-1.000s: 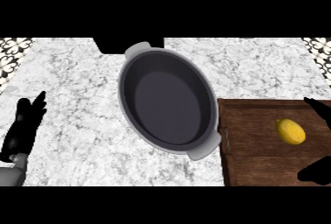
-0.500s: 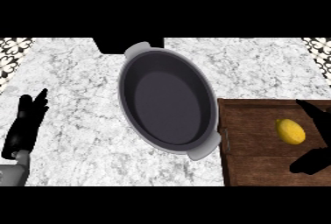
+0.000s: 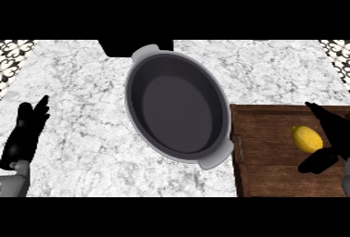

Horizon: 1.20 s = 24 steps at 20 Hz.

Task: Pick the lemon from the tray and place it in the pot

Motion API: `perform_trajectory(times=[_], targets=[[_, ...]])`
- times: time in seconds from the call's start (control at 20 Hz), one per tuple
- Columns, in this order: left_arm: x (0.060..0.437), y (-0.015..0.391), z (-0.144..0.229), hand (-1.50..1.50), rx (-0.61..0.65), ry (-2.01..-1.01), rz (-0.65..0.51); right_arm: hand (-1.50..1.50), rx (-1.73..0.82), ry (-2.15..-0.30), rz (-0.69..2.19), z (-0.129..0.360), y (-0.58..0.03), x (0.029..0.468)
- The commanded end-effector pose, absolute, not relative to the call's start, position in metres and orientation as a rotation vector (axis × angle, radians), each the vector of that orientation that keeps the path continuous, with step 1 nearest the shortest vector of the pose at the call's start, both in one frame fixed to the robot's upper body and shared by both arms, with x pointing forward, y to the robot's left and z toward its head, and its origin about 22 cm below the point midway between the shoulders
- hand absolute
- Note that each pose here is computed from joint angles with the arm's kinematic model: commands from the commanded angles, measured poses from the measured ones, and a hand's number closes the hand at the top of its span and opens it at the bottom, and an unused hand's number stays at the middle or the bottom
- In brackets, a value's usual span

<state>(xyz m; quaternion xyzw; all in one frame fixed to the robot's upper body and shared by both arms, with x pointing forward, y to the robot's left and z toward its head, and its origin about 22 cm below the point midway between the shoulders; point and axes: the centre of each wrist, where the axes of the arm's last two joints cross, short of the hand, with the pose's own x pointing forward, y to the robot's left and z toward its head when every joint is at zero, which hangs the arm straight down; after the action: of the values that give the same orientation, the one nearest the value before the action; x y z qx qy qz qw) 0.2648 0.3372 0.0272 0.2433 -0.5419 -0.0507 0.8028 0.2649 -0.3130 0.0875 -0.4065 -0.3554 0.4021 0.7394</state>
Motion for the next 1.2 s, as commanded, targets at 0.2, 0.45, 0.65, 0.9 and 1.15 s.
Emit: perform_trajectory(times=[0.2,0.45,0.65,0.9,1.15], targets=[[0.257,0.323,0.011,0.00,0.527,-1.153,-0.104,-1.50,-0.860,-0.724,0.888,0.050,-0.326,0.280],[0.255,0.336,0.029,0.00,0.528,-1.145,-0.107,-1.50,-0.853,-0.701,0.879,0.056,-0.332,0.279],[0.262,0.332,0.028,0.00,0.538,-1.154,-0.112,-1.50,-0.833,-0.698,0.855,0.042,-0.320,0.294],[0.261,0.331,0.027,0.00,0.511,-1.166,-0.106,-1.50,-0.807,-0.713,0.861,0.049,-0.337,0.286],[0.263,0.327,0.019,0.00,0.506,-1.161,-0.100,-1.50,-0.808,-0.706,0.858,0.024,-0.337,0.293]])
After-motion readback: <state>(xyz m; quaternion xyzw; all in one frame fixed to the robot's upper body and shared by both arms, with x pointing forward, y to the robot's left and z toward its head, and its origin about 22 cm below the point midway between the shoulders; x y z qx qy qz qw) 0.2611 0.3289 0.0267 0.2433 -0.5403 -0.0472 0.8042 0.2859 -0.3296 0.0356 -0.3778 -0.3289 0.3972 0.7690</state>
